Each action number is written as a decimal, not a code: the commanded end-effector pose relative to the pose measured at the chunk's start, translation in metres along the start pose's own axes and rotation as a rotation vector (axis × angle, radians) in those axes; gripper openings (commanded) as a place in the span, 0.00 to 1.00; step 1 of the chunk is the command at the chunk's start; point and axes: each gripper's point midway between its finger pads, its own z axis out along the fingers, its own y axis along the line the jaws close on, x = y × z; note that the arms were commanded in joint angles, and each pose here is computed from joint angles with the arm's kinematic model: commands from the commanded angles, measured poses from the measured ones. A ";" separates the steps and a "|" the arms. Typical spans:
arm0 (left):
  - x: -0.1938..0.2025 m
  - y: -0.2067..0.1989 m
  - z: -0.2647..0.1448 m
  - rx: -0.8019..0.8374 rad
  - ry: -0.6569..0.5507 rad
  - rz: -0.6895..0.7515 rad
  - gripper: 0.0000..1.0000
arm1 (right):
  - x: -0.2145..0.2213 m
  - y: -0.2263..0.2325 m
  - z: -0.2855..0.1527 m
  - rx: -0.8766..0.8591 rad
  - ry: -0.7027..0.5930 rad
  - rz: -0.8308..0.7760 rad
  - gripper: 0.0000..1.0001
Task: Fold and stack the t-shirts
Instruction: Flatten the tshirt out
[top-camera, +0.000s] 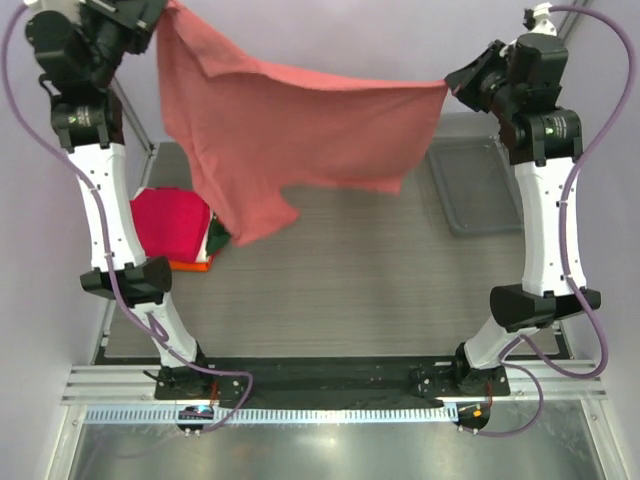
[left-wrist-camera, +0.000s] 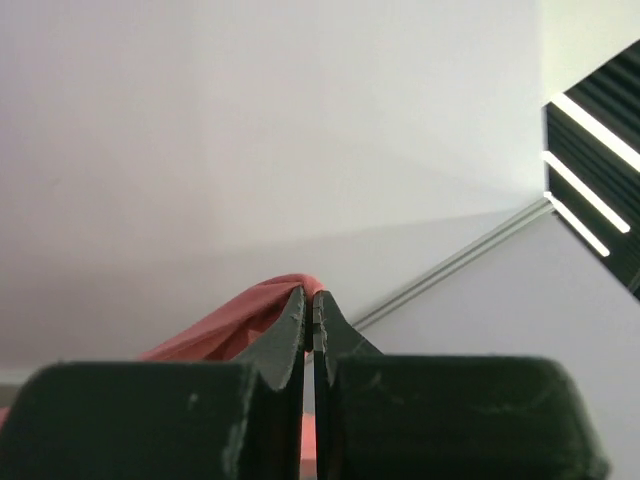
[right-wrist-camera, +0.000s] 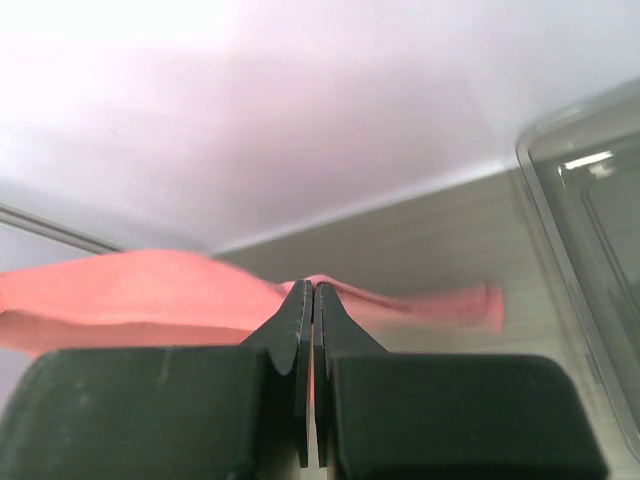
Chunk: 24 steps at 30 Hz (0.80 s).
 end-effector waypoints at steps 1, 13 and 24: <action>-0.021 -0.071 -0.022 0.231 -0.034 0.010 0.00 | -0.028 0.022 -0.018 -0.110 -0.051 0.038 0.01; 0.069 0.034 -0.041 0.020 0.165 0.162 0.00 | 0.034 -0.062 0.007 0.010 0.055 0.109 0.01; 0.187 0.121 -0.187 -0.273 0.309 0.207 0.00 | 0.130 -0.154 -0.050 0.137 0.148 0.159 0.01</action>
